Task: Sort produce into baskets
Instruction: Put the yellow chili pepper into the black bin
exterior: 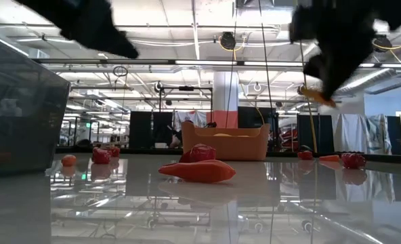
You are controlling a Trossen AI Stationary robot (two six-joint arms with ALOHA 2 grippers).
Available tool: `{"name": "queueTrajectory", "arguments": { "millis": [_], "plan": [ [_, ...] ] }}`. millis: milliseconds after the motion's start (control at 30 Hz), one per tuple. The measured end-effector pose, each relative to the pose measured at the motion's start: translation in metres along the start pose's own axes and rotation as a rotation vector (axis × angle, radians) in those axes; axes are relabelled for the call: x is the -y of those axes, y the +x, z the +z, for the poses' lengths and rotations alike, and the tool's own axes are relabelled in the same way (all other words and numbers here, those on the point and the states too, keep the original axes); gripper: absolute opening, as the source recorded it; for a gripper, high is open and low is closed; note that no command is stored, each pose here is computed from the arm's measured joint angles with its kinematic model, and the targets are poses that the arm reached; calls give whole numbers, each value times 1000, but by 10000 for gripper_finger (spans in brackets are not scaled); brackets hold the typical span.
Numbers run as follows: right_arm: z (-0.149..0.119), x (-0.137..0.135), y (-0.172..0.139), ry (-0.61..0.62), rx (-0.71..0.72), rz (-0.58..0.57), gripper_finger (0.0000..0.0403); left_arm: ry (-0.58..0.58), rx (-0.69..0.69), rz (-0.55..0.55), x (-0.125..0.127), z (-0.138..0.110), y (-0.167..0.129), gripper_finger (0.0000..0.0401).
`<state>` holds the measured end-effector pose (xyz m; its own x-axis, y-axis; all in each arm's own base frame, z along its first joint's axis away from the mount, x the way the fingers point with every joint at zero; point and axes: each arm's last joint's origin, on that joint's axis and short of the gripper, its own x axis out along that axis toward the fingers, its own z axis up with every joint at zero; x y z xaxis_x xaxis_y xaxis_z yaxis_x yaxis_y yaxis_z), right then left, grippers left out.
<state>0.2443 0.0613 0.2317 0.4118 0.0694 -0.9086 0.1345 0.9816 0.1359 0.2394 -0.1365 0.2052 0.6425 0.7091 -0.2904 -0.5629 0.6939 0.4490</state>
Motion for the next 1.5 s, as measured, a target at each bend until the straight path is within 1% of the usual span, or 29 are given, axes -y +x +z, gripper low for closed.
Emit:
{"name": "queueTrajectory", "arguments": {
  "millis": [67,100,200,333,467,600,733,867,933,1000,1067,1133,1200,1300,1367,1433,1500],
  "plan": [
    [11,-14,2,-29,75,46,1,-8,23,82,-11,-9,-4,161],
    [17,-20,4,-46,114,59,1,-22,26,106,-18,-13,-5,160],
    [36,-42,13,-112,207,102,0,-67,21,164,-41,-18,-9,152],
    [65,-72,30,-216,309,150,0,-92,21,203,-71,-16,-16,138],
    [95,-102,51,-332,398,178,0,-161,20,193,-101,-16,-23,128],
    [122,-127,71,-432,465,188,0,-293,-19,147,-131,-32,-29,127],
    [143,-145,84,-487,500,192,0,-438,-9,63,-150,-51,-32,127],
    [165,-158,88,-517,559,195,0,-513,5,-94,-150,-56,-34,127],
    [172,-162,89,-533,582,195,0,-502,20,-210,-145,-51,-35,127],
    [178,-166,92,-542,596,195,0,-461,70,-333,-139,-41,-36,127],
    [183,-168,96,-542,604,195,0,-409,144,-408,-134,-34,-36,127],
    [187,-171,102,-536,623,199,0,-358,198,-431,-131,-31,-33,127],
    [191,-173,109,-515,636,207,0,-328,212,-443,-128,-32,-28,127],
    [193,-171,123,-499,617,198,0,-321,197,-487,-123,-40,-18,127],
    [193,-169,126,-485,602,197,3,-334,172,-503,-121,-47,-13,127],
    [194,-167,126,-477,599,194,10,-371,166,-478,-120,-51,-8,127],
    [195,-165,125,-467,599,192,21,-396,170,-430,-122,-51,-5,127]
  ]
}}
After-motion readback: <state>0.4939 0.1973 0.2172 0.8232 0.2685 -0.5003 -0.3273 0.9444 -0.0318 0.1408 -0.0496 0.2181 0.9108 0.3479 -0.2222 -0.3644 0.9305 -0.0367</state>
